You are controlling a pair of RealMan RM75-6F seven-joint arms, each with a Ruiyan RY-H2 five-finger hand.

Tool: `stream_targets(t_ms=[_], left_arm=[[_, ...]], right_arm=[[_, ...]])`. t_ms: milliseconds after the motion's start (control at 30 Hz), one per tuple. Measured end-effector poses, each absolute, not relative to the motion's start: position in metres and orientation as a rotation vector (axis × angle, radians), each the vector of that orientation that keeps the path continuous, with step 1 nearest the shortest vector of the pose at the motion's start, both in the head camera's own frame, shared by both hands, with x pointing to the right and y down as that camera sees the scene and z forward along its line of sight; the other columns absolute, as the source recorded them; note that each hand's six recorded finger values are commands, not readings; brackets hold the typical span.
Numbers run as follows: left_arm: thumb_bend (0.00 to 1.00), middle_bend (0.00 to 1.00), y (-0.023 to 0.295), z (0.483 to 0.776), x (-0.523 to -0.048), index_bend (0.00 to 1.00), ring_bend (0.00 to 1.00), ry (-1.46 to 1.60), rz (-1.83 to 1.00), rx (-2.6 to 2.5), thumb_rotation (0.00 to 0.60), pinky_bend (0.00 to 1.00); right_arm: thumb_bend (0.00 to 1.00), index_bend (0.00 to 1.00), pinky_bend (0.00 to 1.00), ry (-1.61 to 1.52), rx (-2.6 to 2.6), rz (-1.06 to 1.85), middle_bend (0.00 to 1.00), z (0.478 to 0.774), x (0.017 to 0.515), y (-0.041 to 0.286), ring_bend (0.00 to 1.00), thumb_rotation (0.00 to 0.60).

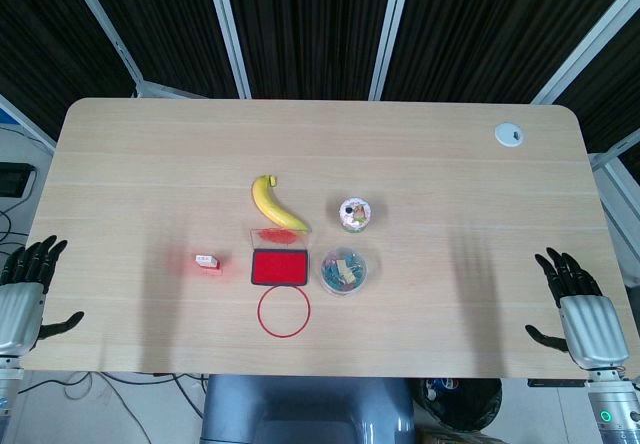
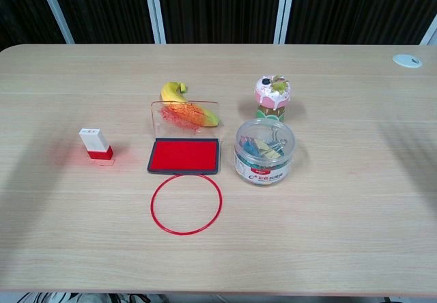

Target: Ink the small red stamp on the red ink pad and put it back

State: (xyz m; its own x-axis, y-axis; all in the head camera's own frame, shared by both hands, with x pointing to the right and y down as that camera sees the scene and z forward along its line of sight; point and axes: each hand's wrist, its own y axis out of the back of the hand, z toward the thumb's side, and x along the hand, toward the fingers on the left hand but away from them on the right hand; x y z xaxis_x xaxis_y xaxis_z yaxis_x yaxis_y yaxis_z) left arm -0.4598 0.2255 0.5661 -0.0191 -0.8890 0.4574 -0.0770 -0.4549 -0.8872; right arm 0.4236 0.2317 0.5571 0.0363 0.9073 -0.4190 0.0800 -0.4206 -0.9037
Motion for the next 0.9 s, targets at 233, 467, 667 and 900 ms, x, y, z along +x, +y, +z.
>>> stream_targets(t_ms=[233,467,667,900], left_arm=[[0.07,0.0,0.227,0.564,-0.461,0.0,0.0,1.03,-1.549,-1.586,0.6,0.0],[0.07,0.0,0.226,0.564,-0.462,0.0,0.0,1.035,-1.549,-1.594,0.6,0.0],[0.06,0.0,0.224,0.568,-0.46,0.0,0.0,1.023,-1.553,-1.596,0.6,0.0],[0.07,0.0,0.216,0.572,-0.456,0.0,0.0,1.02,-1.57,-1.601,0.6,0.01]], right_arm=[[0.02,0.0,0.18,-1.015,-1.612,1.46,0.0,0.556,0.422,0.233,0.0,0.6],[0.03,0.0,0.18,-1.014,-1.613,1.457,0.0,0.557,0.42,0.233,0.0,0.6],[0.04,0.0,0.18,-1.028,-1.612,1.468,0.0,0.559,0.423,0.232,0.0,0.6],[0.05,0.0,0.18,-1.024,-1.624,1.467,0.0,0.56,0.422,0.233,0.0,0.6]])
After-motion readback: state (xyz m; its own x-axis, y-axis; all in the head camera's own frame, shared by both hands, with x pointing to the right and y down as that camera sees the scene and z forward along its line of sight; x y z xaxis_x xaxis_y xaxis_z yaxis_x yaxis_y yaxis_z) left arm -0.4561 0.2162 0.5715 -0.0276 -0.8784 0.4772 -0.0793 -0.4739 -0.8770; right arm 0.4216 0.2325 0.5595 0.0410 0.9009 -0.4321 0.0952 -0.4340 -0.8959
